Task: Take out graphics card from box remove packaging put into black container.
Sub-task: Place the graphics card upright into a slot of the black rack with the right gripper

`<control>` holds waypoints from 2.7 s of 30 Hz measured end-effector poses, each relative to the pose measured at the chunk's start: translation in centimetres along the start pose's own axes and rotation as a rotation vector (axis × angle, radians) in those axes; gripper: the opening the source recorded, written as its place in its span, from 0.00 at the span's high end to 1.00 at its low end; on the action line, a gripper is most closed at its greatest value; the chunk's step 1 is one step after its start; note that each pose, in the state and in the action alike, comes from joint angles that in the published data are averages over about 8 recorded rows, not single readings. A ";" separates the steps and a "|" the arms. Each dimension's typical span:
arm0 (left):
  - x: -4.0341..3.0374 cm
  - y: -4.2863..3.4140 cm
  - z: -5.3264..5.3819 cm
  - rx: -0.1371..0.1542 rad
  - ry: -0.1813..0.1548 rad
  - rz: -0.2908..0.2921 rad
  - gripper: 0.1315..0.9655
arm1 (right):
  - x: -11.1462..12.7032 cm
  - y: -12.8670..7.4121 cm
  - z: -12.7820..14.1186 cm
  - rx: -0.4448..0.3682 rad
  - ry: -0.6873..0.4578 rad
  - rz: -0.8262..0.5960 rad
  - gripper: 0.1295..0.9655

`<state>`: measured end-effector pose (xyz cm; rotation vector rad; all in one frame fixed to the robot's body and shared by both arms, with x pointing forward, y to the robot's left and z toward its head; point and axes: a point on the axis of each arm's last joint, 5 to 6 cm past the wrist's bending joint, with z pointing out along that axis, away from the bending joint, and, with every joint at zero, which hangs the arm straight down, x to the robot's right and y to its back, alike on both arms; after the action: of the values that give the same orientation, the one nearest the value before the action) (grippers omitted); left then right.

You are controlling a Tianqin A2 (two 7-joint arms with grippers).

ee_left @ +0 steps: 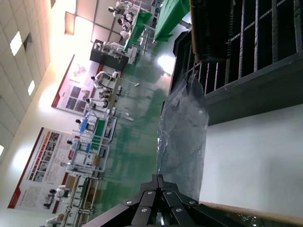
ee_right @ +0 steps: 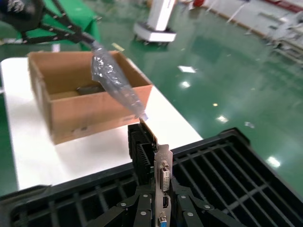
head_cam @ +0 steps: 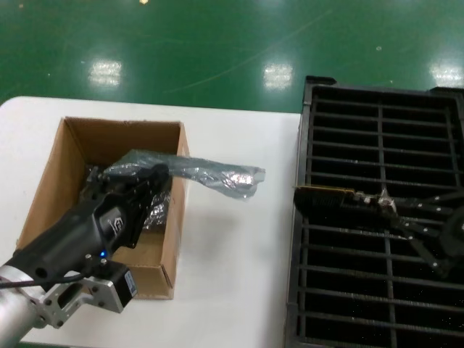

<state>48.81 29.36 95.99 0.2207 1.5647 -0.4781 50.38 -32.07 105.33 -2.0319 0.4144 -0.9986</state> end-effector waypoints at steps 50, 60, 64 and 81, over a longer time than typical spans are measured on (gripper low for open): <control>0.00 0.00 0.0 0.000 0.000 0.000 0.99 | 1.3 -8.1 1.5 -0.392 -0.225 -0.229 0.93; 0.00 0.00 0.0 0.000 0.000 0.000 0.99 | 1.2 -8.5 1.7 -0.398 -0.246 -0.236 0.93; 0.00 0.00 0.0 0.000 0.000 0.000 0.99 | 1.2 -9.0 2.0 -0.415 -0.270 -0.242 0.93; 0.00 0.00 0.0 0.000 0.000 0.000 0.99 | 2.0 -10.5 3.9 -0.545 -0.336 -0.221 0.93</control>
<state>48.81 29.36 95.99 0.2207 1.5646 -0.4782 54.05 -24.78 113.26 -2.7311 0.3056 -0.6915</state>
